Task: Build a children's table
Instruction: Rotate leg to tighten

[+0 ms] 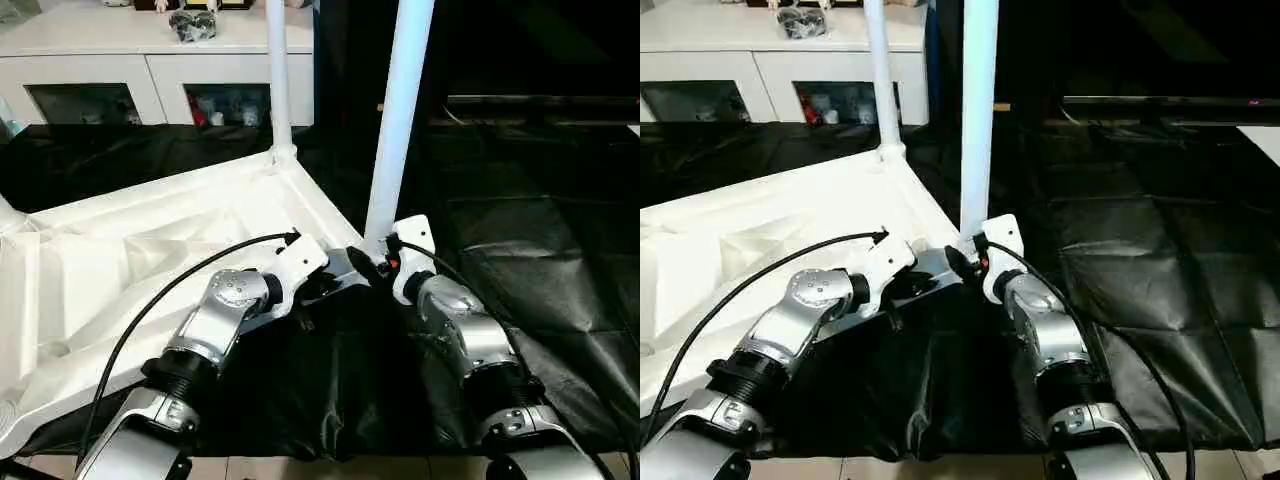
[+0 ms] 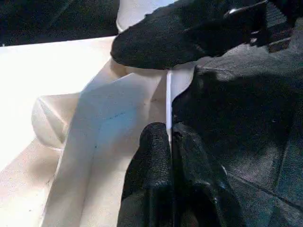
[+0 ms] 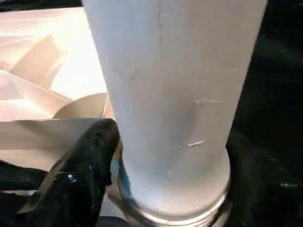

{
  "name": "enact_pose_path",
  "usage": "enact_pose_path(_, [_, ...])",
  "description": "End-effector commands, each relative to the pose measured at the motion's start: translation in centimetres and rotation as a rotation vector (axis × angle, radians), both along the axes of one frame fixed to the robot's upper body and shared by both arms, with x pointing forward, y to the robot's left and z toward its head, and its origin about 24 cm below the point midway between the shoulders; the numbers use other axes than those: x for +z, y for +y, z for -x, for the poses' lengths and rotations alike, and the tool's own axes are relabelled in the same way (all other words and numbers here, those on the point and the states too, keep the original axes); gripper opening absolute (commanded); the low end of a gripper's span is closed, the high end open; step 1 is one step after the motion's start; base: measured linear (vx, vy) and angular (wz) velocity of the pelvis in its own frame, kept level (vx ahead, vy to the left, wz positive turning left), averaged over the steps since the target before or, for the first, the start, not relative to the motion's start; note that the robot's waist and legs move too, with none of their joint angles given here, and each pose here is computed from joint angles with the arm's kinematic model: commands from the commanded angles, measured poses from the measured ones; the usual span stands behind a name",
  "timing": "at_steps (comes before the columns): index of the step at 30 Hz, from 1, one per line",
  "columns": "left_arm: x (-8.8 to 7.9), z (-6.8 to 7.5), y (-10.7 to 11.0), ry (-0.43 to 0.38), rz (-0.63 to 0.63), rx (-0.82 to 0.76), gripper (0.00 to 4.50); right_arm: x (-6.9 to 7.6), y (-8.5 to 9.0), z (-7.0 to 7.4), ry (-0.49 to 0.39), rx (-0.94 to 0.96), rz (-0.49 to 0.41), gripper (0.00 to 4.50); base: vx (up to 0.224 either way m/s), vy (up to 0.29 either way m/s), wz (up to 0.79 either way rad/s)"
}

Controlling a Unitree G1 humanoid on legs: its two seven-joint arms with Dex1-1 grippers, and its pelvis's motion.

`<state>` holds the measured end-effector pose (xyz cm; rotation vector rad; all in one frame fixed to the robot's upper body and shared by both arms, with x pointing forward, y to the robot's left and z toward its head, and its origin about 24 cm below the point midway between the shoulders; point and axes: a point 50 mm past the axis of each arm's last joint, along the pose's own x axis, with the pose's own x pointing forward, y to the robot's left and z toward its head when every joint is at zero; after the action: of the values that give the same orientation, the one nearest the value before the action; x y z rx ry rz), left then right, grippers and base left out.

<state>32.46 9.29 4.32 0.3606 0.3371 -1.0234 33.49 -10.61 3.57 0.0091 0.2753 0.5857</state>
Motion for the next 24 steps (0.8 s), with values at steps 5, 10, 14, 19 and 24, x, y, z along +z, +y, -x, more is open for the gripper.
enact_pose_path(5, [1.4,1.0,-1.5,-0.042,0.115,-0.168,0.00,0.2,2.4,2.0,0.000,0.382,-0.005,3.91,0.000,0.000,0.00])
enact_pose_path(10, [1.5,1.8,-0.5,-0.011,0.129,-0.248,0.00,0.6,0.7,2.8,-0.009,0.515,0.022,3.91,0.000,0.000,0.00])
enact_pose_path(14, [1.7,2.6,0.4,0.036,0.144,-0.332,0.00,0.7,-0.6,3.8,0.013,0.644,0.050,3.91,0.000,0.000,0.00])
enact_pose_path(19, [1.7,3.0,1.2,0.067,0.146,-0.370,0.00,0.5,-1.5,5.1,0.063,0.755,0.078,3.56,0.000,0.000,0.00])
enact_pose_path(24, [1.7,3.6,1.8,0.135,0.149,-0.424,0.00,0.3,-2.0,6.2,0.118,0.837,0.098,3.13,0.000,0.000,0.00])
